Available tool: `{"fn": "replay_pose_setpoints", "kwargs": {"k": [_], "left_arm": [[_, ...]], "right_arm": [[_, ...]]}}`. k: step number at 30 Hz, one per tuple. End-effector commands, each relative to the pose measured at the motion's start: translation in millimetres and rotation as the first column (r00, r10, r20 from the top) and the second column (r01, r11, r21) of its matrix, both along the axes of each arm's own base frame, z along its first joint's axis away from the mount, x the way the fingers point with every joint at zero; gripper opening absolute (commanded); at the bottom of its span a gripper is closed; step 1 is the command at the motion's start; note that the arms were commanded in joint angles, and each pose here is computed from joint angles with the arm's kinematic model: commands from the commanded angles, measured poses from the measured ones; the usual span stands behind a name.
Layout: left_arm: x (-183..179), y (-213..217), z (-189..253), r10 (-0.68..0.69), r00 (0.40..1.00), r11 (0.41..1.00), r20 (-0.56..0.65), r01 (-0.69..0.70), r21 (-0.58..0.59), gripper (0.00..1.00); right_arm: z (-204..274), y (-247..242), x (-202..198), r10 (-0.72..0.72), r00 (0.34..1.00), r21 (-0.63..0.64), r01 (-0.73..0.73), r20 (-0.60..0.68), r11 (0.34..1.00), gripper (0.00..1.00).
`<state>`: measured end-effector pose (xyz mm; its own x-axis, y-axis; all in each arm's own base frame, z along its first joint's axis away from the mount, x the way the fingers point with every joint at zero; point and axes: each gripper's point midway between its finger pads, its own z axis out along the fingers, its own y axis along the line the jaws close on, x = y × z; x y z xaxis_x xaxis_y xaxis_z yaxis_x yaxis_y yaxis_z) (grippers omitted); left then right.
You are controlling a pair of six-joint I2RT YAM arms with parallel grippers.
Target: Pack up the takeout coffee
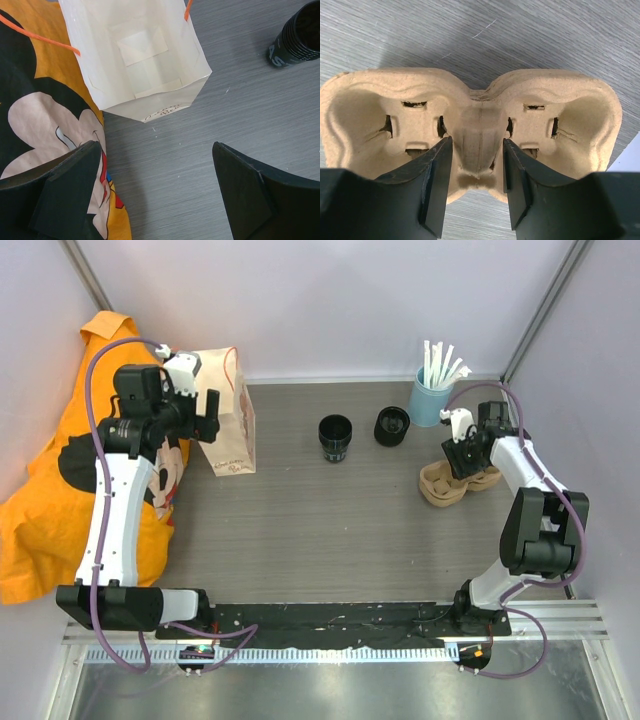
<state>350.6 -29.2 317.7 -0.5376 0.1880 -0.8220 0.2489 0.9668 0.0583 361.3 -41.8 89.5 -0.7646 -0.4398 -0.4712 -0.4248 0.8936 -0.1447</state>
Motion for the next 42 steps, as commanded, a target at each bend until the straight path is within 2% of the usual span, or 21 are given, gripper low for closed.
{"fn": "replay_pose_setpoints", "kwargs": {"k": [1,11,35,42], "left_arm": [[-3.1,-1.8,13.7,-0.002,0.999,1.0,0.048,0.003,-0.031,0.99],[-2.4,-3.1,13.6,-0.006,0.999,0.999,0.048,0.009,-0.044,0.99],[-2.9,-3.7,16.4,-0.013,0.998,0.998,0.056,0.016,-0.053,0.99],[-1.5,15.3,34.6,0.047,0.995,0.998,0.087,-0.05,0.033,1.0]], "right_arm": [[0.1,-4.9,7.4,-0.01,1.0,-0.014,0.01,0.03,1.0,0.49],[1.5,-3.3,7.9,-0.007,0.999,-0.006,0.007,0.037,1.0,0.32],[78.9,-0.5,18.3,-0.016,0.974,-0.002,0.017,0.228,1.0,0.32],[122.0,4.6,17.6,-0.003,0.955,0.014,-0.001,0.298,1.0,0.32]]}}
